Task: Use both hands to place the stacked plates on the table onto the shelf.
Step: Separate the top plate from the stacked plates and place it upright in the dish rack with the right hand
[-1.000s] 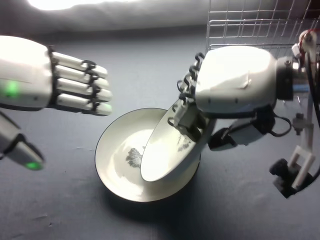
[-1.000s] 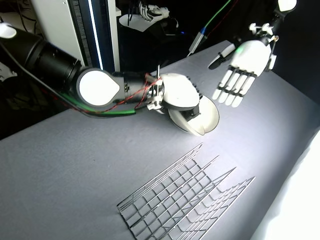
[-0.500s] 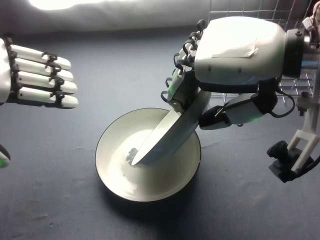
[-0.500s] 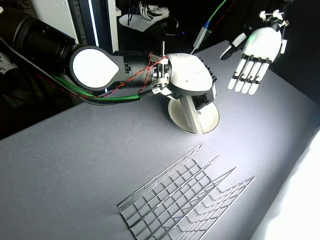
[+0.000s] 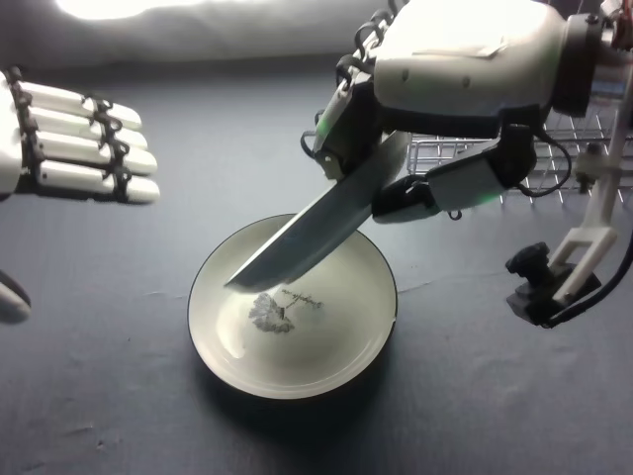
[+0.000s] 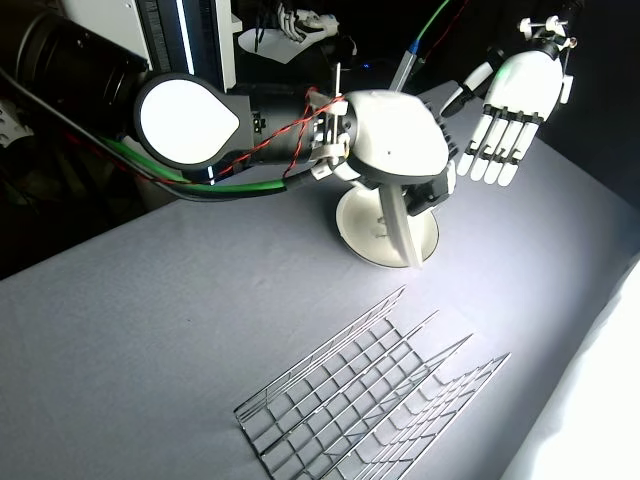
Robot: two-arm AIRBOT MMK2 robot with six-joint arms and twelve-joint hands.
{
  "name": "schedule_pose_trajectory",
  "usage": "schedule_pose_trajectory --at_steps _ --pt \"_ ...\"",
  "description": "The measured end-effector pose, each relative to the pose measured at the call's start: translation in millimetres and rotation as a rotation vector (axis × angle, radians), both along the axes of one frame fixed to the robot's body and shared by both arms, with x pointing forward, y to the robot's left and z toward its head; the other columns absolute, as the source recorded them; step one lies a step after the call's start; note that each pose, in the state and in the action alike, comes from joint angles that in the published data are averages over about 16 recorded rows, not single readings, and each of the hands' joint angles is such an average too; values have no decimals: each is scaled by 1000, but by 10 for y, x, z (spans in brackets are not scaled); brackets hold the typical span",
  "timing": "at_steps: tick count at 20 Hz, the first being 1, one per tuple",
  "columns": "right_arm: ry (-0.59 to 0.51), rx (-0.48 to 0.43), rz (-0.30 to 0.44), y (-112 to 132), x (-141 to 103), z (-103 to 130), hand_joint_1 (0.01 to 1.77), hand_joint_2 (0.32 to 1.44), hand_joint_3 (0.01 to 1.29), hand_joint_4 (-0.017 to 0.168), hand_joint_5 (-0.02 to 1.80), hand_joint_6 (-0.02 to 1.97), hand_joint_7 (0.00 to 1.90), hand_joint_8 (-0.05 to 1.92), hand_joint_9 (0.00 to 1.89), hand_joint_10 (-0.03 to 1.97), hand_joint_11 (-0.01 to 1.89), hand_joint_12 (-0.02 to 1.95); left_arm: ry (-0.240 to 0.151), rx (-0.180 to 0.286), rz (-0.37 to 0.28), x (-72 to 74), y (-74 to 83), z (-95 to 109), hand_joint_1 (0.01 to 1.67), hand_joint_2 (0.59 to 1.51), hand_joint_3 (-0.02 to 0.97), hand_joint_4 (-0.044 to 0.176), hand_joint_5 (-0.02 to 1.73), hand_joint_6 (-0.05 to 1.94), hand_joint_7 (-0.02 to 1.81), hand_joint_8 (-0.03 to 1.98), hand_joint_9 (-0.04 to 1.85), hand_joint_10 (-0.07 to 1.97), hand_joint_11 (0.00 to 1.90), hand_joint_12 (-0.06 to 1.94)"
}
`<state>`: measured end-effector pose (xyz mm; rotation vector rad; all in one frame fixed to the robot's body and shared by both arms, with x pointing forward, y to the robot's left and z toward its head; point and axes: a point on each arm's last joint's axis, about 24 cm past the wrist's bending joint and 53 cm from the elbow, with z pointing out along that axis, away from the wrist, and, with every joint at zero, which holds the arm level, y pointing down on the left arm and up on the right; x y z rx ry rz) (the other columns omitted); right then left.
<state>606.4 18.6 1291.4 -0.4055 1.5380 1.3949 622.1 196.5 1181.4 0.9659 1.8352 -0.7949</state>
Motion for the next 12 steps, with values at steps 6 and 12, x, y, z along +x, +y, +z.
schedule_pose_trajectory --at_steps 6,12 --pt "75 109 -43 -68 152 262 1216 1011 14 8 997 911 1034 865 1108 359 833 1315 5 -24 23 73 5 36 21 1074 0 -2 34 6 16 4 21 7 13 7" --pt "199 237 -107 -216 383 498 1216 1011 14 8 995 908 1034 864 1112 355 833 1332 -6 7 36 137 72 -23 22 1074 0 -2 33 6 17 4 21 7 13 8"
